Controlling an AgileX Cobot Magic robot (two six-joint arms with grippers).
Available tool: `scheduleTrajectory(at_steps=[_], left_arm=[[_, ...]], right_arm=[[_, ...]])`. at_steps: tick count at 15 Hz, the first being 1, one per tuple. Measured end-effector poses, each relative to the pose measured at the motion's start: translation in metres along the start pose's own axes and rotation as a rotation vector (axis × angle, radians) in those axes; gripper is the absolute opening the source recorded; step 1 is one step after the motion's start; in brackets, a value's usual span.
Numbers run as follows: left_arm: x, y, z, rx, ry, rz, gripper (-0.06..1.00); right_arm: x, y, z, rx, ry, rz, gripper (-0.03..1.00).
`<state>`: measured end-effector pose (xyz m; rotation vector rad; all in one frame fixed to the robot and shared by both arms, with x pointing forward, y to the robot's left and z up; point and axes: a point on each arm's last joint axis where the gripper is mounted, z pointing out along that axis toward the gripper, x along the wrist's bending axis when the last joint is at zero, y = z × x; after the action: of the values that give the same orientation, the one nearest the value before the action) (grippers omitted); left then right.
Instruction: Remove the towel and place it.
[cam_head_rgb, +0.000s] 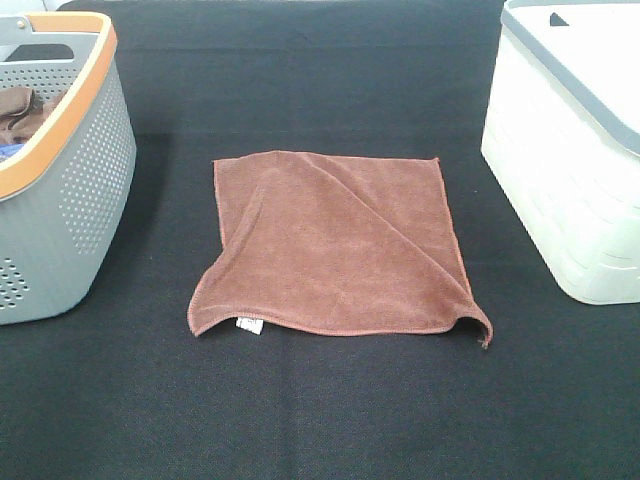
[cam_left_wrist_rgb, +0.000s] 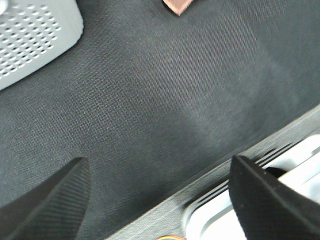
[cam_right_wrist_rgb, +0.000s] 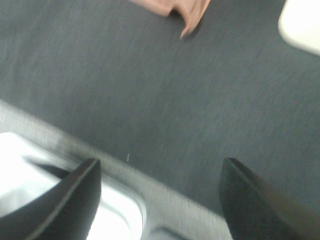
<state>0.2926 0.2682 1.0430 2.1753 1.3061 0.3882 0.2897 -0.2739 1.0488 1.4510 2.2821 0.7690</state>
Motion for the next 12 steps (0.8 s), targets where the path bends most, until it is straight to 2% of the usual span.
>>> scheduleTrajectory(at_steps=[4,12], left_arm=[[-0.0003,-0.0002,0.0006,-0.019,-0.004,0.062,0.73],[-0.0009,0.0000,0.0007,-0.021,-0.011,0.074,0.73]], right_arm=[[-0.0010,-0.0015,0.0060,-0.025,-0.008,0.031,0.64],[-0.0011,-0.0007,0.0062,-0.034,-0.010,0.035,0.64]])
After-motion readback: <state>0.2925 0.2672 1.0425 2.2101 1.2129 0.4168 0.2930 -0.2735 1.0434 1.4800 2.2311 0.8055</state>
